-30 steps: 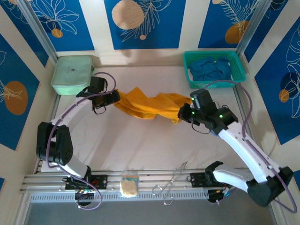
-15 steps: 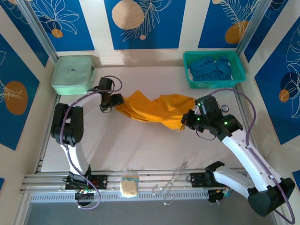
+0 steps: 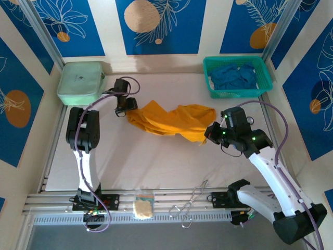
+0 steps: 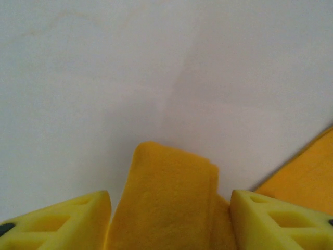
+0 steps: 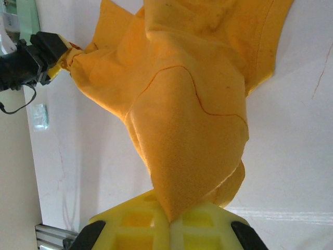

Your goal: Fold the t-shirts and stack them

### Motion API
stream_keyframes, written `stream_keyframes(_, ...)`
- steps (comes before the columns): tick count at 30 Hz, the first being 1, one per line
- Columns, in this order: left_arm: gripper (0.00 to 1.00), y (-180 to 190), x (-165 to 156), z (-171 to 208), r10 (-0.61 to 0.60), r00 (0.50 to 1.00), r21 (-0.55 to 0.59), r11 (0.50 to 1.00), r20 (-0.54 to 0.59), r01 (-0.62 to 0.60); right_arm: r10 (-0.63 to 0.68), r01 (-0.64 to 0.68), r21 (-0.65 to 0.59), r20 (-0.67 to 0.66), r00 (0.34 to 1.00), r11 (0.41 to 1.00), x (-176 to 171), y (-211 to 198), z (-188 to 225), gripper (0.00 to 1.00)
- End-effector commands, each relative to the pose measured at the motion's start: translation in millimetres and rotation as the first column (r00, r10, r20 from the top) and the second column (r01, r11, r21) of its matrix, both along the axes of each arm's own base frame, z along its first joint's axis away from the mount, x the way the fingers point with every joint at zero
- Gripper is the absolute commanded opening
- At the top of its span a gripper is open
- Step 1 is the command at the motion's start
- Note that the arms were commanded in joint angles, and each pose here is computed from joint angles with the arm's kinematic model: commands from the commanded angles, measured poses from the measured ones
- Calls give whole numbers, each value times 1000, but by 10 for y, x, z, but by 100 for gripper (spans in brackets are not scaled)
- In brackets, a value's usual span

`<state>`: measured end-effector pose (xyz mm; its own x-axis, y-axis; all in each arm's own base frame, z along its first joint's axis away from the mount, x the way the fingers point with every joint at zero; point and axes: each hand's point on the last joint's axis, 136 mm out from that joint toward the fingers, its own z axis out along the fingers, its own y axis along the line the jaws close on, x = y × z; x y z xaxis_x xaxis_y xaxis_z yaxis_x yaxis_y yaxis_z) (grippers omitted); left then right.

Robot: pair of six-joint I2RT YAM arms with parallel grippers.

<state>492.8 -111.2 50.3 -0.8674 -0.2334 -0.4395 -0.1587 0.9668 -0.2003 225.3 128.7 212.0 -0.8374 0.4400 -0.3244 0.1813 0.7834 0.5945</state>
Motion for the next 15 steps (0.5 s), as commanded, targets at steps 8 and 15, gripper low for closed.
stream_keyframes(8,1,59,33,168,-5,1000,48,999,29,4,10,-10,14,-18,1000,1000,-52,-29,-46,0)
stream_keyframes(15,0,14,99,554,-18,996,28,999,83,16,4,-4,11,-12,1000,1000,-55,-65,-30,0)
